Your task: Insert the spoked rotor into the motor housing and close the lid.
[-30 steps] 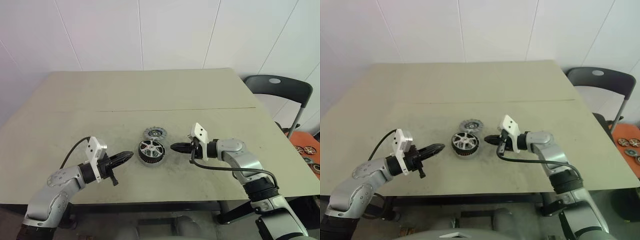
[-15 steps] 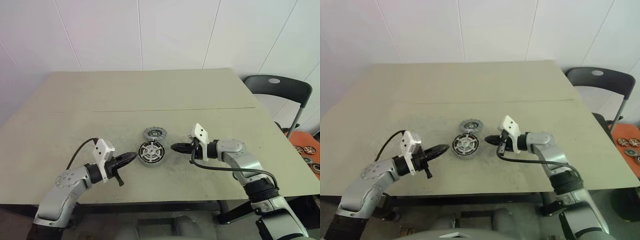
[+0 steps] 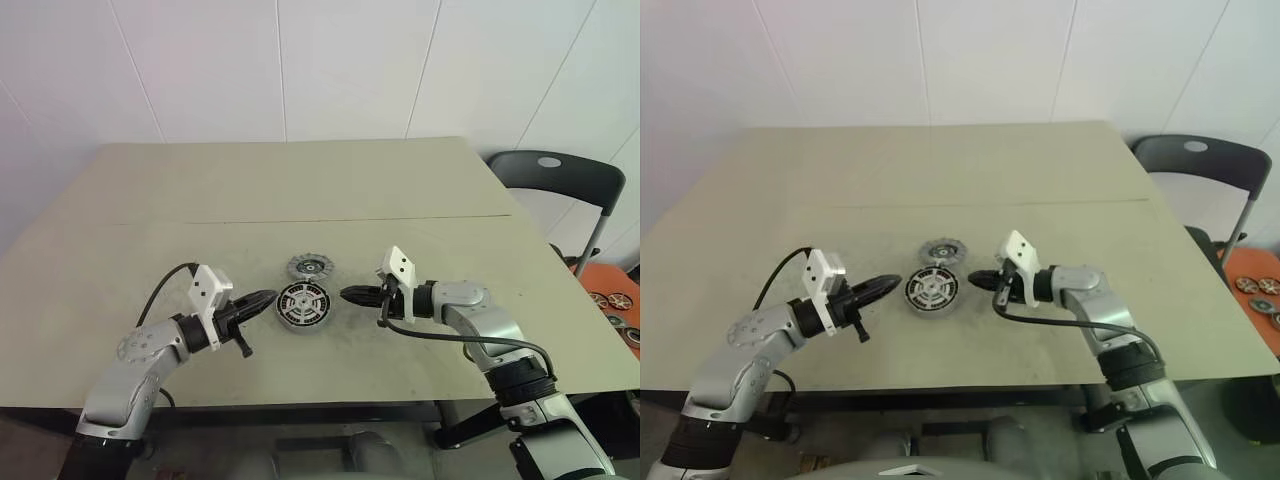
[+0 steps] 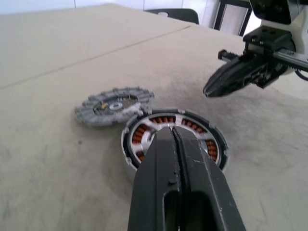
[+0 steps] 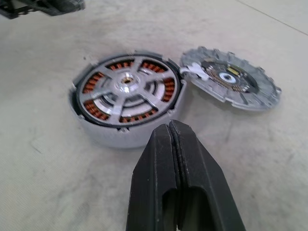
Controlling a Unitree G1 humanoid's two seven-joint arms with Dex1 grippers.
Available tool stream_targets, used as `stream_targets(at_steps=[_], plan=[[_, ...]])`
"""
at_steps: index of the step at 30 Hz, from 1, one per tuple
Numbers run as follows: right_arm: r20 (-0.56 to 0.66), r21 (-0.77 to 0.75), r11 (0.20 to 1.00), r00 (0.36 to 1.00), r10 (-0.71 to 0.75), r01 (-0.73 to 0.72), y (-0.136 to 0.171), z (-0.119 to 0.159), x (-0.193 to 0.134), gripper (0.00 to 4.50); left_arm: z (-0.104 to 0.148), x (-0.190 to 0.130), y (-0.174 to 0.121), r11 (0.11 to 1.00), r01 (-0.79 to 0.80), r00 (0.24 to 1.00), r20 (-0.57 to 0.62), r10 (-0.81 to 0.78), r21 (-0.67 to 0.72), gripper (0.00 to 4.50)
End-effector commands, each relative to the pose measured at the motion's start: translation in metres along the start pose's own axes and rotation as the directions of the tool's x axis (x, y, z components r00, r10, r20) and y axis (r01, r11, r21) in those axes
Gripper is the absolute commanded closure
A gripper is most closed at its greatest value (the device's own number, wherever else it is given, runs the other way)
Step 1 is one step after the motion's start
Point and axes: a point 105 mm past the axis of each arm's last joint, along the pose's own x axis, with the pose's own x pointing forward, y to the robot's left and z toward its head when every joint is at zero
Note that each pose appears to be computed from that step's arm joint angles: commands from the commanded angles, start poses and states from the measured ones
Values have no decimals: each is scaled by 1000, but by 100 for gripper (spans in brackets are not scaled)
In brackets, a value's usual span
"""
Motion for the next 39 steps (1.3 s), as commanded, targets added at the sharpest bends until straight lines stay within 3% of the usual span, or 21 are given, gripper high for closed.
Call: stream_targets(at_steps=[1,7,13,18,20,23,25,27,30,34,39], plan=[[97,-32,999,995,28,-25,8,27,10,450,3,6,6,999,-38,999,23,38,23,445],[80,-69,995,994,78,-73,20,35,37,450,0,13,28,978,-194,981,36,192,71,445],[-104,-64,997,994,46,-53,17,7,71,450,-5,12,28,971,-208,978,35,206,119,445],[-203,-54,995,977,66,-78,17,-11,75,450,-6,10,25,974,-201,979,39,198,108,445],[-172,-69,994,983,70,-83,16,-6,75,450,-5,9,23,979,-187,982,44,184,77,445],[23,-4,992,992,125,-125,23,29,74,450,4,7,13,993,-115,989,97,113,19,445],[82,0,990,986,143,-143,23,41,69,450,9,4,10,996,-85,990,117,83,5,445],[105,-19,986,980,167,-166,24,49,62,450,8,-1,8,998,-56,992,111,56,-1,445],[39,-94,975,978,206,-201,22,48,50,450,4,-9,8,999,-42,995,92,41,8,445],[-161,-262,933,964,210,-247,12,35,38,356,-8,-16,9,999,-38,999,38,37,36,450],[-270,-391,863,936,226,-321,6,48,34,190,-13,-11,9,996,-54,998,44,51,64,450]])
